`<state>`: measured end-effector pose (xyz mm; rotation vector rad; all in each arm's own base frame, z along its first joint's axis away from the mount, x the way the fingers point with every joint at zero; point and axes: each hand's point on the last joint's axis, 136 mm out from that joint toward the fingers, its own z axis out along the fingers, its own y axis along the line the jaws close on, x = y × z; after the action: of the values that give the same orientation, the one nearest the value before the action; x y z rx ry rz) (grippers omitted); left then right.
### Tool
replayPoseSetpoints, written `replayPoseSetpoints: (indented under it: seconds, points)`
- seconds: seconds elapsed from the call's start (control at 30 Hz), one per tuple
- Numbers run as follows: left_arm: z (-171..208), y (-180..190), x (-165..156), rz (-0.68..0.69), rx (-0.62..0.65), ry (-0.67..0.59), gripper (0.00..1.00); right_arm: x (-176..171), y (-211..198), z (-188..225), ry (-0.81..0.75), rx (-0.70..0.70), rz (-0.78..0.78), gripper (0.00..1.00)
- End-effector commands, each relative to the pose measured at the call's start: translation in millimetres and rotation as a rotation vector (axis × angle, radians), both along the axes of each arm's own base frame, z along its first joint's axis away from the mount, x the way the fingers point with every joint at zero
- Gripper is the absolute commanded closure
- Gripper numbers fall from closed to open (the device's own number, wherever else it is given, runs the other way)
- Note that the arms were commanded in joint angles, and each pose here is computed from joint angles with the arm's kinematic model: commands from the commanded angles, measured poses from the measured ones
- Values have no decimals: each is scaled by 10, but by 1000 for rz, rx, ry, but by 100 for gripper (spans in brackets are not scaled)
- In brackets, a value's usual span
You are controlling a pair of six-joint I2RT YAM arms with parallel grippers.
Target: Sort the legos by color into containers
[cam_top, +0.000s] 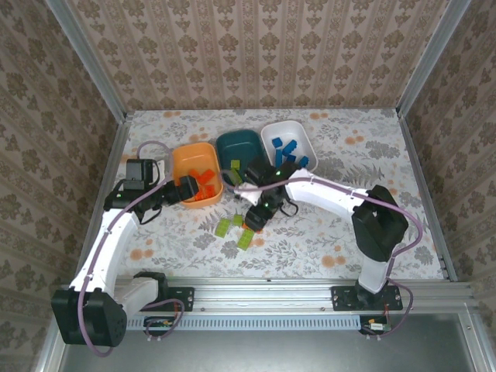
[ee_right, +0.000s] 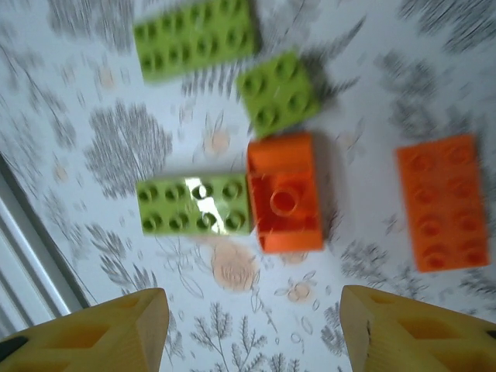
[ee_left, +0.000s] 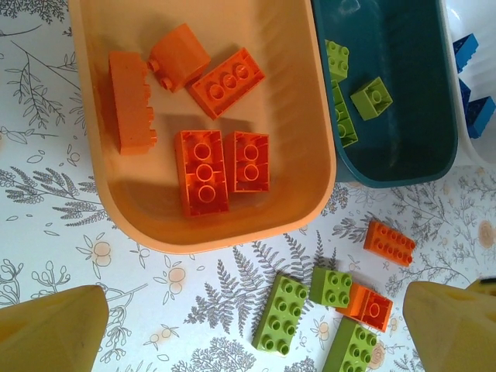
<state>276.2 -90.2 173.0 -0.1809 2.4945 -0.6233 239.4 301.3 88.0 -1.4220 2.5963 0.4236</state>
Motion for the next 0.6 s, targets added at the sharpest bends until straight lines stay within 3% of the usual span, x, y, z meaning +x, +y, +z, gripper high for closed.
replayPoseSetpoints:
  seconds: [0.0, 0.57]
  points:
    - [-8, -11, -4, 10, -24, 6, 0, -9, -153, -94, -98, -67, 70, 40]
    - [-51, -5, -42, 23, -31, 19, 0, 19, -174, -566, -99, -143, 36, 39]
